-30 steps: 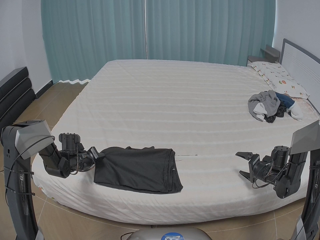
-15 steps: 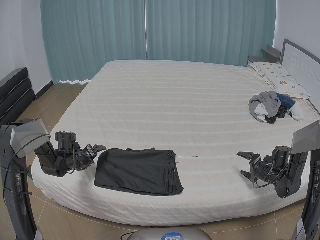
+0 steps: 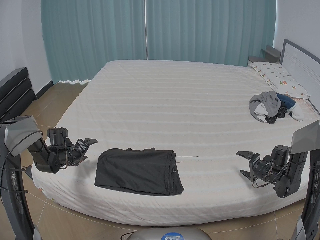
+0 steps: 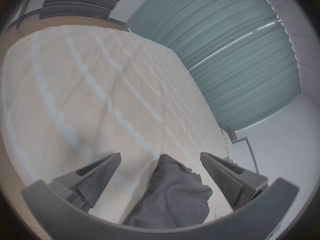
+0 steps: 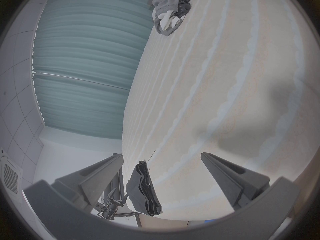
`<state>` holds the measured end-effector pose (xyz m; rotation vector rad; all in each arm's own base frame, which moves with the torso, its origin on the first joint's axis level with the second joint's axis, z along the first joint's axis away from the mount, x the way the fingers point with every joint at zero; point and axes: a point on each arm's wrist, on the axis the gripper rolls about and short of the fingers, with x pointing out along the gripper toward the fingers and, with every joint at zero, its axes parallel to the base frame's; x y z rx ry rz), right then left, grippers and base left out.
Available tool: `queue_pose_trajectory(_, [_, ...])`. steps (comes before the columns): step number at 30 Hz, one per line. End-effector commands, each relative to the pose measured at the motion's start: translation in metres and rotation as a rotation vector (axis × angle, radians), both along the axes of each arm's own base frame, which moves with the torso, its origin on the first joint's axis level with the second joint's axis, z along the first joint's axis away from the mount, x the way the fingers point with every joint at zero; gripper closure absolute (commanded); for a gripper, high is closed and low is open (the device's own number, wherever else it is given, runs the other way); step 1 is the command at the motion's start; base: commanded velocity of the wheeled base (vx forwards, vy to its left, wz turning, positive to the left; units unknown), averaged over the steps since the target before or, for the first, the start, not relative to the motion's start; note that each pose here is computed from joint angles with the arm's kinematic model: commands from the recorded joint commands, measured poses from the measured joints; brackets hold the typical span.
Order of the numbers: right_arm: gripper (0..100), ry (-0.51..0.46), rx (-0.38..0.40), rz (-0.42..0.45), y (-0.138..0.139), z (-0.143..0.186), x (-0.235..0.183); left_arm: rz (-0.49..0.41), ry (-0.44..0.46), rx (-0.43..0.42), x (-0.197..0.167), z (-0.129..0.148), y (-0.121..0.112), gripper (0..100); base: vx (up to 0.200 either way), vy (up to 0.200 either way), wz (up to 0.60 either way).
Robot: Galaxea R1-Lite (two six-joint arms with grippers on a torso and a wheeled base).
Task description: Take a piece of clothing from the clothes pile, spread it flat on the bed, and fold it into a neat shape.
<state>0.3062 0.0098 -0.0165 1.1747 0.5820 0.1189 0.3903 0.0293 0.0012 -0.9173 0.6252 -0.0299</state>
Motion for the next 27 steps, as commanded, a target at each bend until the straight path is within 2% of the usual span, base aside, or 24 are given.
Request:
queue_pose_trajectory(1, [0,-0.013,-0.002,0.0,0.001,-0.001,0.003,0.017,-0.014,-0.003,0.002,0.003,0.007,0,0.0,0.2,0.0])
queue_pose_trajectory(11, [0,-0.032,0.0,-0.005,0.0,0.001,0.008,0.027,-0.021,0.0,0.005,0.003,0.011,0,0.0,0.2,0.0])
queue_pose_trajectory(20, [0,-0.036,-0.009,0.002,0.001,0.002,0.007,-0.002,-0.009,-0.001,0.002,0.002,-0.001,0,0.0,0.0,0.0])
queue_pose_trajectory(24, [0,-0.103,-0.051,0.055,0.013,0.019,0.004,-0.028,-0.014,0.016,0.003,0.003,-0.015,0,0.0,0.0,0.0])
queue_pose_trajectory(27, [0,-0.144,-0.059,0.081,0.02,0.033,0.0,-0.008,-0.019,0.043,0.0,0.007,-0.022,0,0.0,0.0,0.0])
